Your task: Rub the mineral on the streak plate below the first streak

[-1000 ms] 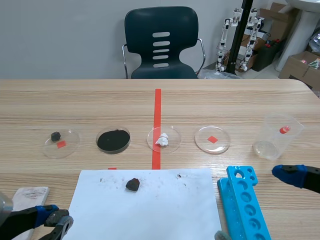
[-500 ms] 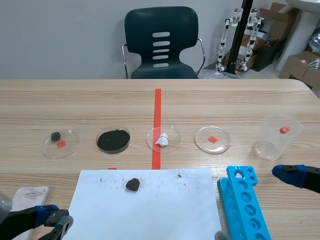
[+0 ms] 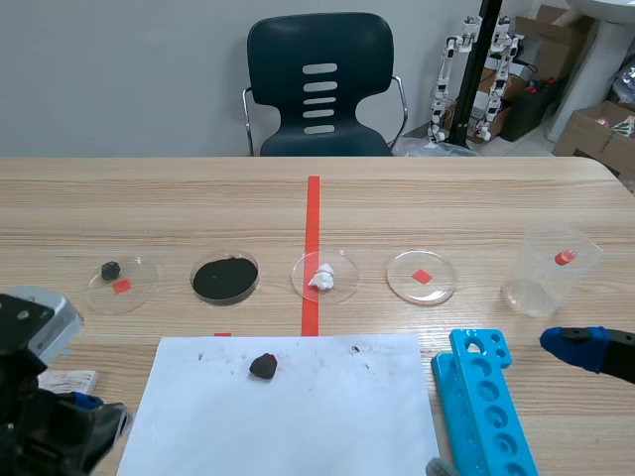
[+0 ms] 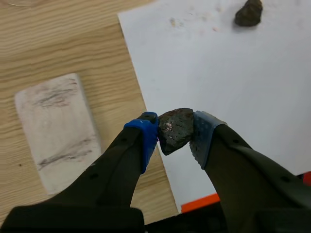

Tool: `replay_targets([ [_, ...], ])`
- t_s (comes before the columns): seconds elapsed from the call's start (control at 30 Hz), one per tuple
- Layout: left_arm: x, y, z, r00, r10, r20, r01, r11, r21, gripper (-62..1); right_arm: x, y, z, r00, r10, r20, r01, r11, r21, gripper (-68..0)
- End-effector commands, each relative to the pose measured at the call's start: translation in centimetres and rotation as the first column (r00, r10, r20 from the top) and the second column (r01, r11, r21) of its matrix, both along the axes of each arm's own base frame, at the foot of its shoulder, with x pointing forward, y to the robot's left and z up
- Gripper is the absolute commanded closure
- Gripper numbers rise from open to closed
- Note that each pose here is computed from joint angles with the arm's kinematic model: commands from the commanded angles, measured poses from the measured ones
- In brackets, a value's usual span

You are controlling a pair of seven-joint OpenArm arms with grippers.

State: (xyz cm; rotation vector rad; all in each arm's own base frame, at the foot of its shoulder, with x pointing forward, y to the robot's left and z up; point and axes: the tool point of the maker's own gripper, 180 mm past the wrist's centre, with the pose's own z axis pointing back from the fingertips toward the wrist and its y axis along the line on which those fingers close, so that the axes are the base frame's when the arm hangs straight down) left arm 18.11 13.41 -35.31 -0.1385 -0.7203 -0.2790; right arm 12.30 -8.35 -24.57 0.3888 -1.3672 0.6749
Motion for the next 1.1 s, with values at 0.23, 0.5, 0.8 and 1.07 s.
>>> replay_targets([
  [0.23, 1.5, 3.0, -0.4, 0.982, 0.135, -0.129, -0.127, 0.989, 0.072, -4.1, 0.2, -0.1, 0.6, 1.0, 0.003, 0.023, -0.003, 1.0, 0.013, -67.9],
  [0.5, 0.9, 6.5, -2.5, 0.925, 0.248, -0.288, -0.212, 0.965, 0.153, -4.1, 0.2, -0.1, 0.6, 1.0, 0.003, 0.023, -0.003, 1.0, 0.013, -67.9],
  [0.8, 0.7, 8.9, -4.7, 0.876, 0.321, -0.36, -0.268, 0.944, 0.19, -4.1, 0.2, -0.1, 0.6, 1.0, 0.003, 0.023, -0.003, 1.0, 0.013, -67.9],
  [1.07, 0.6, 9.3, -5.4, 0.86, 0.332, -0.387, -0.28, 0.942, 0.187, -4.1, 0.2, -0.1, 0.6, 1.0, 0.003, 0.023, -0.003, 1.0, 0.013, -67.9],
])
